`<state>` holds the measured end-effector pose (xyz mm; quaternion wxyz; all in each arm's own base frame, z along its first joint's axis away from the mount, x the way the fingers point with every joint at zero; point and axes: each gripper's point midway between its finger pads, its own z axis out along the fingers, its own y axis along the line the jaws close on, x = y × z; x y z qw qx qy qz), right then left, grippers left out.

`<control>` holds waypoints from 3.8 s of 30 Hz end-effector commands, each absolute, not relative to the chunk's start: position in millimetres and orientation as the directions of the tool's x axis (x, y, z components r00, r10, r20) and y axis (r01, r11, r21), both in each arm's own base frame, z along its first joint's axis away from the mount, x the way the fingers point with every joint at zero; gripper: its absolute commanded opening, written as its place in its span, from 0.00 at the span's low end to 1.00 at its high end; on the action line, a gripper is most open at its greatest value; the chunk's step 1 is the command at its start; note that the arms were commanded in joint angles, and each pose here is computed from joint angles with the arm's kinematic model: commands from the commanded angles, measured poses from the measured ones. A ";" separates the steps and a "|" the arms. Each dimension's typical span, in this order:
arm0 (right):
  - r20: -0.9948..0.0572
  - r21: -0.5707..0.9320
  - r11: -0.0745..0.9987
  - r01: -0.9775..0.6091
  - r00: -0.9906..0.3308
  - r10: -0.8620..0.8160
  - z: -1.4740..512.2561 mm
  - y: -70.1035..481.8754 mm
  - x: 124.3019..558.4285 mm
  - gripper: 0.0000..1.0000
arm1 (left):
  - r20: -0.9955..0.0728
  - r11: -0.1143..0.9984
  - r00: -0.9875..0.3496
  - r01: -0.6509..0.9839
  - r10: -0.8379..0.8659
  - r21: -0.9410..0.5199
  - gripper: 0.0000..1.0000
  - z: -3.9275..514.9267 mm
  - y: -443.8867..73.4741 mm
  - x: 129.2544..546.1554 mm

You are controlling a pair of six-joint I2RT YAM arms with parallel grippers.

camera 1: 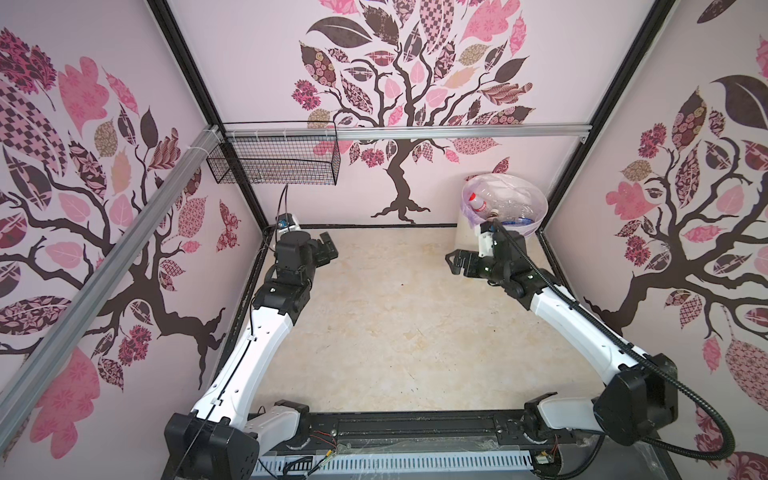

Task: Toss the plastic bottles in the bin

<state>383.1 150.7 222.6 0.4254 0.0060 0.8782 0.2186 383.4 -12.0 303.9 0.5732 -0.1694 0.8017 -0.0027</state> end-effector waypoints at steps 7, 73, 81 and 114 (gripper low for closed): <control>-0.857 0.112 0.993 0.045 -0.501 0.120 162.9 72.2 361.4 1.00 | -0.913 0.883 -0.399 -0.455 -0.085 0.117 0.98 200.7 46.3 368.6; -0.988 0.029 0.978 0.207 -0.142 0.059 117.0 -9.9 377.7 0.99 | -0.959 0.966 -0.278 -0.256 -0.055 0.019 0.98 103.3 39.5 394.8; -0.988 0.029 0.978 0.208 -0.142 0.059 117.2 -10.0 377.6 0.99 | -0.959 0.966 -0.279 -0.256 -0.055 0.019 0.99 102.9 39.5 394.5; -0.981 0.031 0.996 0.079 -0.188 0.046 111.7 6.1 384.7 0.99 | -0.959 0.967 -0.277 -0.256 -0.055 0.018 0.99 103.5 39.7 394.9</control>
